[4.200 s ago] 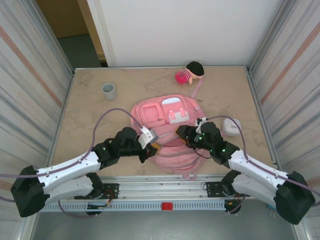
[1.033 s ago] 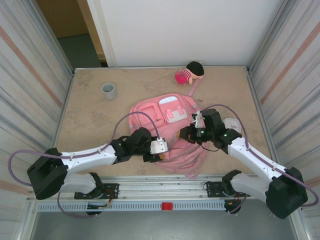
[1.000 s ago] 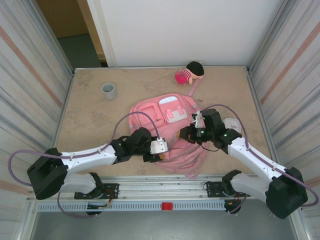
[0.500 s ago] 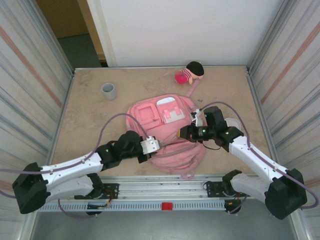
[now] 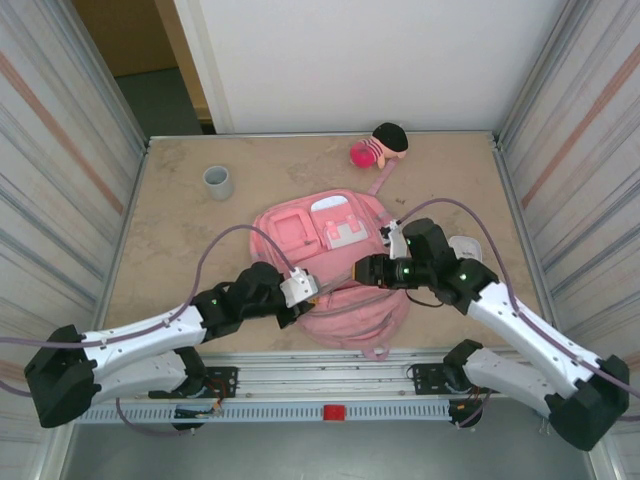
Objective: Pack books, pencil case, and school supplies into a backpack
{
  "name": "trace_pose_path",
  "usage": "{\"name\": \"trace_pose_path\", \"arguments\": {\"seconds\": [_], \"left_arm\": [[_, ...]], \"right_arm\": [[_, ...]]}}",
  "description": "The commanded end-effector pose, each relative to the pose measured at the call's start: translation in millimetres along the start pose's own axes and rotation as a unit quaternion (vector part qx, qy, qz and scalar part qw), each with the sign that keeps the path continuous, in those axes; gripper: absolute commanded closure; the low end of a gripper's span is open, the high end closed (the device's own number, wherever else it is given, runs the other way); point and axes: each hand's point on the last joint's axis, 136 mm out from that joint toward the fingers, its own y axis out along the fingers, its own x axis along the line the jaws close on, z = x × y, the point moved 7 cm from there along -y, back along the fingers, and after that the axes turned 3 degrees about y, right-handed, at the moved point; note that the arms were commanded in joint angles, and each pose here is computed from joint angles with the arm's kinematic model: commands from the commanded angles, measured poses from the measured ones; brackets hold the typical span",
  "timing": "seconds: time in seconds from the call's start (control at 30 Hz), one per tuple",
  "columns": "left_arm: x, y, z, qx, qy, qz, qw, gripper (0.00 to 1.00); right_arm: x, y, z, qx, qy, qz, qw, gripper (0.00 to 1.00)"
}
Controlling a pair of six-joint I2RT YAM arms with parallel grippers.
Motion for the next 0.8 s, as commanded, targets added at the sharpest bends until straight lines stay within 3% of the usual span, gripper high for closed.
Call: {"name": "trace_pose_path", "arguments": {"seconds": [0.0,0.27,0.57,0.77], "left_arm": [[5,-3,-20,-0.026,-0.022,-0.001,0.999,0.98],[6,-5,-23,-0.032,-0.023,-0.006,0.999,0.98],[3,-9,-29,-0.062,-0.029,0.005,0.998,0.98],[4,-10,-30,-0.073,-0.029,0.003,0.997,0.98]], "right_arm": [[-4,-20,9,-0.049,-0.026,0.091,0.994,0.56],[15,11,39,-0.049,-0.027,0.062,0.996,0.57],[28,66,47,0.001,-0.011,0.043,0.999,0.57],[19,78,50,0.017,-0.01,0.085,0.996,0.62]]}}
